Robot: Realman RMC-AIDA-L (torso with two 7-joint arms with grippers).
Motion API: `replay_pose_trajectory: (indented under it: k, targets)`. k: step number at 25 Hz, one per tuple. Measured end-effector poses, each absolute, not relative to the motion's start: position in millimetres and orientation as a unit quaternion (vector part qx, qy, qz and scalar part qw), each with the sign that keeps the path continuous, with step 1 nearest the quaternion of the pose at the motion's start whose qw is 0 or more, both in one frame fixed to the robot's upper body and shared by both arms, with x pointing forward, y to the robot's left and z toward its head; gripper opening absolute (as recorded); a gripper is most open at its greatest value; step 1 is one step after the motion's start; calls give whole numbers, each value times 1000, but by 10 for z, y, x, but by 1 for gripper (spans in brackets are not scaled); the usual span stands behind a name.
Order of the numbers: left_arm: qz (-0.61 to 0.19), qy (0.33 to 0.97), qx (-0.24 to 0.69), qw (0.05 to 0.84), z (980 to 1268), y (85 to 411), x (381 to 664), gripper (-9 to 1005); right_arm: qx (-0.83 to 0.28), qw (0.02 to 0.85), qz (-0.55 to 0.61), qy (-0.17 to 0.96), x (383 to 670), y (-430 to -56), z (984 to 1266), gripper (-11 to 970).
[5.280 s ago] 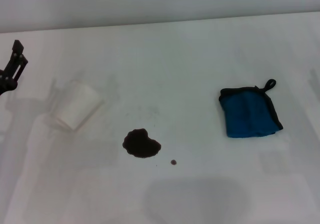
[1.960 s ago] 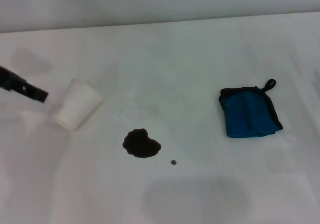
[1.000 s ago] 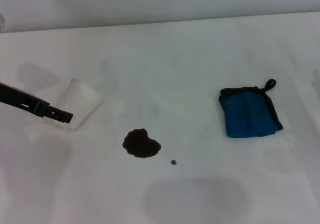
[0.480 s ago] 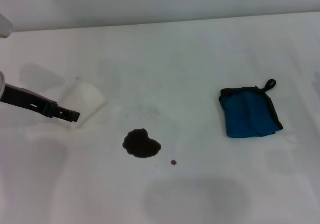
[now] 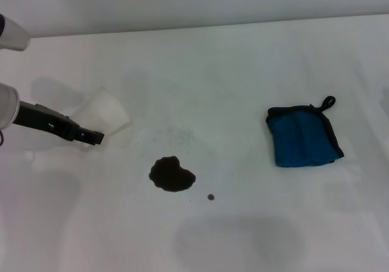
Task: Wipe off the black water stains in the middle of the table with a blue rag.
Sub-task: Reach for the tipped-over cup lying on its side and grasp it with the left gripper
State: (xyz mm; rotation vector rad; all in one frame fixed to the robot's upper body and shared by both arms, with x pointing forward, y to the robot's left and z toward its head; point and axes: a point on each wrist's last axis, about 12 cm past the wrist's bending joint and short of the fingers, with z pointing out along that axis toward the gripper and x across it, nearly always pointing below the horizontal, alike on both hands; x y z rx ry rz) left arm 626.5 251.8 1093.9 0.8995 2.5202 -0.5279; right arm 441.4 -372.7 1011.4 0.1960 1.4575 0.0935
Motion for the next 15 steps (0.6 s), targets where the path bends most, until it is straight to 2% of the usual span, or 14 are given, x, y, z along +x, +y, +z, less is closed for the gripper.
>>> replay_pose_trajectory:
  k: [15]
  targets:
    - [-174, 894, 353, 212, 11035, 2479, 6344, 873, 88, 742, 43, 664, 4440, -3723, 10123, 870]
